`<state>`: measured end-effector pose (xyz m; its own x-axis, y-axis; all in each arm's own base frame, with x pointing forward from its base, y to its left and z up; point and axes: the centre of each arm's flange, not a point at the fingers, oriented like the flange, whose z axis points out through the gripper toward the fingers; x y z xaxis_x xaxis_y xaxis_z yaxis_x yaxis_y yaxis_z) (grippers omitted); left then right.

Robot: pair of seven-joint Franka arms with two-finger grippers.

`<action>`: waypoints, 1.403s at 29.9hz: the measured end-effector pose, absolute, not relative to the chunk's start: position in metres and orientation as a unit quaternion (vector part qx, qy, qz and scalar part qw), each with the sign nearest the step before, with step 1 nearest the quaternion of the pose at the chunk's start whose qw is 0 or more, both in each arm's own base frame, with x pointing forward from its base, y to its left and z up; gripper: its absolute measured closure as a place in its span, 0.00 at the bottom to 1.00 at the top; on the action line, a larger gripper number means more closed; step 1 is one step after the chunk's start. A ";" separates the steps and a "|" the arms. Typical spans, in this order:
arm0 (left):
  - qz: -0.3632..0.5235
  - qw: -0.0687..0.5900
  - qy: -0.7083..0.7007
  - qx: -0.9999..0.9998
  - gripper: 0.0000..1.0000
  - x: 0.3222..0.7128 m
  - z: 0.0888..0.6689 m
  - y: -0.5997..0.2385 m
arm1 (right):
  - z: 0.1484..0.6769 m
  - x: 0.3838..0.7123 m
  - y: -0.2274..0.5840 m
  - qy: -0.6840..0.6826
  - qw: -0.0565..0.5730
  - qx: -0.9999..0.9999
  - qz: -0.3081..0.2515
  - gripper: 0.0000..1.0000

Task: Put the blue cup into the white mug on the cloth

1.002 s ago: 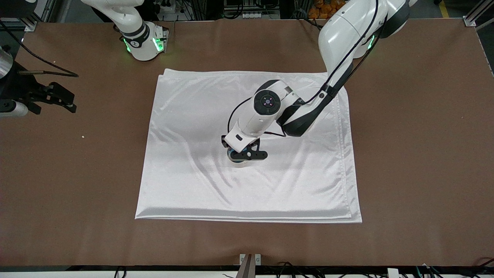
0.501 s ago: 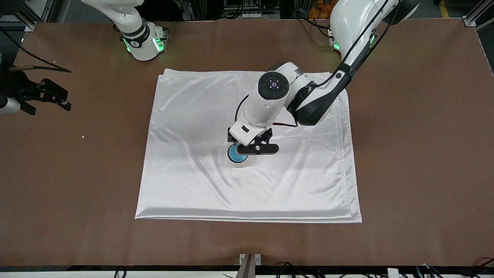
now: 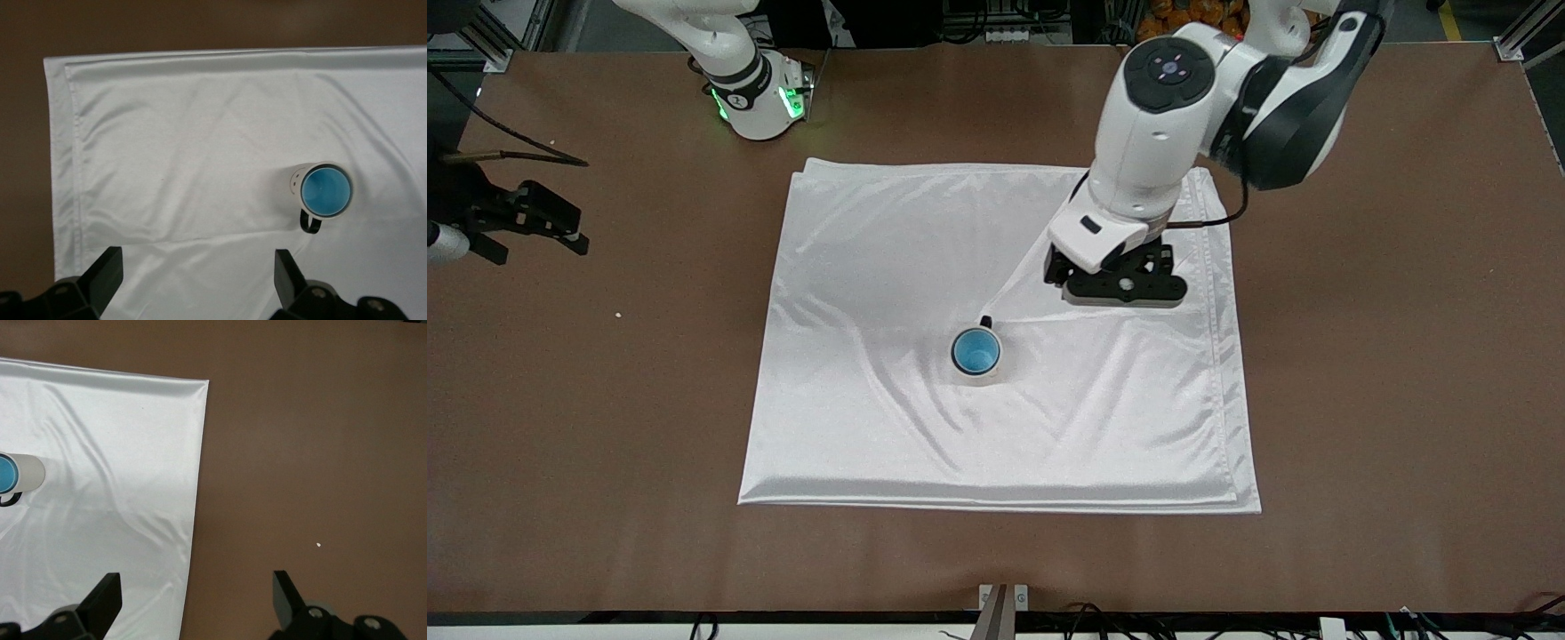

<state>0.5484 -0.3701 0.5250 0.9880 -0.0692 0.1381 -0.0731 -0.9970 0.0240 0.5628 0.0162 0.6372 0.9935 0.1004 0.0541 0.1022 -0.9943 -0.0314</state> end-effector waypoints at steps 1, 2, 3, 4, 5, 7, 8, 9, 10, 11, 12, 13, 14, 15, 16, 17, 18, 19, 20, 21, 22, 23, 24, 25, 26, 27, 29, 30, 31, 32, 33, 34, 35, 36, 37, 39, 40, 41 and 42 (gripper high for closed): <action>0.067 0.018 -0.040 0.997 0.00 0.548 0.531 -0.360 | 0.637 0.562 0.017 -0.051 0.017 -0.998 -0.024 0.00; 0.064 0.022 -0.045 0.997 0.00 0.547 0.538 -0.347 | 0.636 0.562 0.017 -0.051 0.017 -0.998 -0.021 0.00; 0.061 0.025 -0.052 0.996 0.00 0.546 0.545 -0.332 | 0.636 0.561 0.017 -0.052 0.017 -0.998 -0.017 0.00; 0.058 0.028 -0.058 0.996 0.00 0.545 0.552 -0.317 | 0.635 0.560 0.017 -0.052 0.017 -0.998 -0.014 0.00; 0.056 0.029 -0.063 0.996 0.00 0.544 0.559 -0.303 | 0.635 0.559 0.017 -0.052 0.017 -0.998 -0.011 0.00; 0.051 0.029 -0.067 0.996 0.00 0.541 0.574 -0.273 | 0.634 0.558 0.017 -0.052 0.018 -0.998 -0.005 0.00; 0.048 0.028 -0.064 0.996 0.00 0.540 0.581 -0.258 | 0.634 0.557 0.017 -0.052 0.018 -0.998 -0.002 0.00; 0.045 0.028 -0.060 0.997 0.00 0.538 0.587 -0.244 | 0.634 0.556 0.017 -0.052 0.018 -0.998 0.001 0.00; 0.042 0.029 -0.055 0.997 0.00 0.536 0.593 -0.231 | 0.633 0.555 0.018 -0.053 0.018 -0.998 0.004 0.00; 0.040 0.029 -0.050 0.998 0.00 0.534 0.599 -0.219 | 0.633 0.554 0.018 -0.053 0.018 -0.998 0.007 0.00; 0.038 0.029 -0.045 0.998 0.00 0.532 0.604 -0.208 | 0.633 0.553 0.018 -0.053 0.018 -0.998 0.011 0.00; 0.037 0.029 -0.038 0.998 0.00 0.530 0.609 -0.197 | 0.632 0.552 0.018 -0.053 0.018 -0.998 0.014 0.00; 0.036 0.028 -0.032 0.998 0.00 0.529 0.612 -0.188 | 0.632 0.552 0.018 -0.053 0.018 -0.998 0.015 0.00; 0.035 0.027 -0.027 0.999 0.00 0.528 0.616 -0.178 | 0.632 0.551 0.018 -0.053 0.018 -0.998 0.018 0.00; 0.033 0.026 -0.024 0.999 0.00 0.527 0.619 -0.170 | 0.632 0.550 0.018 -0.053 0.018 -0.998 0.019 0.00; 0.031 0.025 -0.021 0.999 0.00 0.526 0.621 -0.161 | 0.632 0.550 0.018 -0.053 0.018 -0.998 0.021 0.00; 0.029 0.024 -0.020 0.999 0.00 0.526 0.623 -0.154 | 0.633 0.549 0.018 -0.053 0.018 -0.998 0.022 0.00; 0.026 0.023 -0.019 0.999 0.00 0.526 0.624 -0.146 | 0.633 0.549 0.018 -0.053 0.018 -0.998 0.024 0.00; 0.023 0.022 -0.018 0.999 0.00 0.526 0.624 -0.139 | 0.633 0.548 0.018 -0.053 0.018 -0.998 0.024 0.00; 0.022 0.021 -0.016 0.999 0.00 0.526 0.625 -0.134 | 0.633 0.548 0.018 -0.053 0.018 -0.998 0.025 0.00; 0.022 0.021 -0.014 0.999 0.00 0.527 0.625 -0.129 | 0.633 0.547 0.018 -0.053 0.018 -0.998 0.025 0.00; 0.022 0.021 -0.013 0.999 0.00 0.528 0.626 -0.125 | 0.634 0.547 0.018 -0.053 0.018 -0.998 0.025 0.00; 0.023 0.021 -0.012 0.999 0.00 0.528 0.626 -0.123 | 0.634 0.546 0.018 -0.053 0.018 -0.998 0.026 0.00; 0.024 0.020 -0.010 0.999 0.00 0.529 0.627 -0.120 | 0.635 0.546 0.018 -0.053 0.018 -0.998 0.026 0.00; 0.026 0.018 -0.008 0.999 0.00 0.530 0.628 -0.117 | 0.635 0.545 0.018 -0.054 0.018 -0.998 0.026 0.00; 0.028 0.016 -0.007 0.999 0.00 0.530 0.630 -0.115 | 0.636 0.545 0.019 -0.054 0.018 -0.998 0.026 0.00; 0.032 0.013 -0.005 0.999 0.00 0.531 0.635 -0.112 | 0.636 0.544 0.020 -0.056 0.017 -0.998 0.026 0.00; 0.034 0.012 -0.005 0.999 0.00 0.531 0.637 -0.111 | 0.637 0.544 0.021 -0.057 0.017 -0.998 0.026 0.00; 0.036 0.012 -0.004 0.999 0.00 0.531 0.641 -0.110 | 0.637 0.544 0.022 -0.058 0.017 -0.998 0.026 0.00; 0.037 0.011 -0.003 0.999 0.00 0.531 0.644 -0.109 | 0.637 0.544 0.023 -0.058 0.017 -0.998 0.026 0.00; 0.039 0.011 -0.002 0.999 0.00 0.531 0.646 -0.108 | 0.637 0.544 0.024 -0.059 0.017 -0.998 0.026 0.00; 0.041 0.011 -0.001 0.999 0.00 0.531 0.649 -0.106 | 0.637 0.543 0.024 -0.059 0.017 -0.998 0.026 0.00; 0.042 0.011 0.001 0.999 0.00 0.531 0.651 -0.105 | 0.637 0.543 0.025 -0.059 0.017 -0.998 0.026 0.00; 0.042 0.011 0.002 0.999 0.00 0.531 0.653 -0.103 | 0.637 0.543 0.025 -0.059 0.017 -0.998 0.026 0.00; 0.042 0.011 0.004 0.999 0.00 0.531 0.655 -0.101 | 0.637 0.543 0.025 -0.059 0.017 -0.998 0.026 0.00; 0.038 0.010 0.007 0.999 0.00 0.532 0.657 -0.098 | 0.638 0.543 0.025 -0.059 0.016 -0.998 0.025 0.00; 0.036 0.010 0.009 0.999 0.00 0.533 0.657 -0.096 | 0.638 0.543 0.025 -0.058 0.016 -0.998 0.025 0.00; 0.034 0.009 0.010 0.999 0.00 0.534 0.657 -0.095 | 0.639 0.543 0.025 -0.058 0.016 -0.998 0.025 0.00; 0.033 0.009 0.011 0.999 0.00 0.535 0.656 -0.094 | 0.639 0.542 0.025 -0.058 0.016 -0.998 0.024 0.00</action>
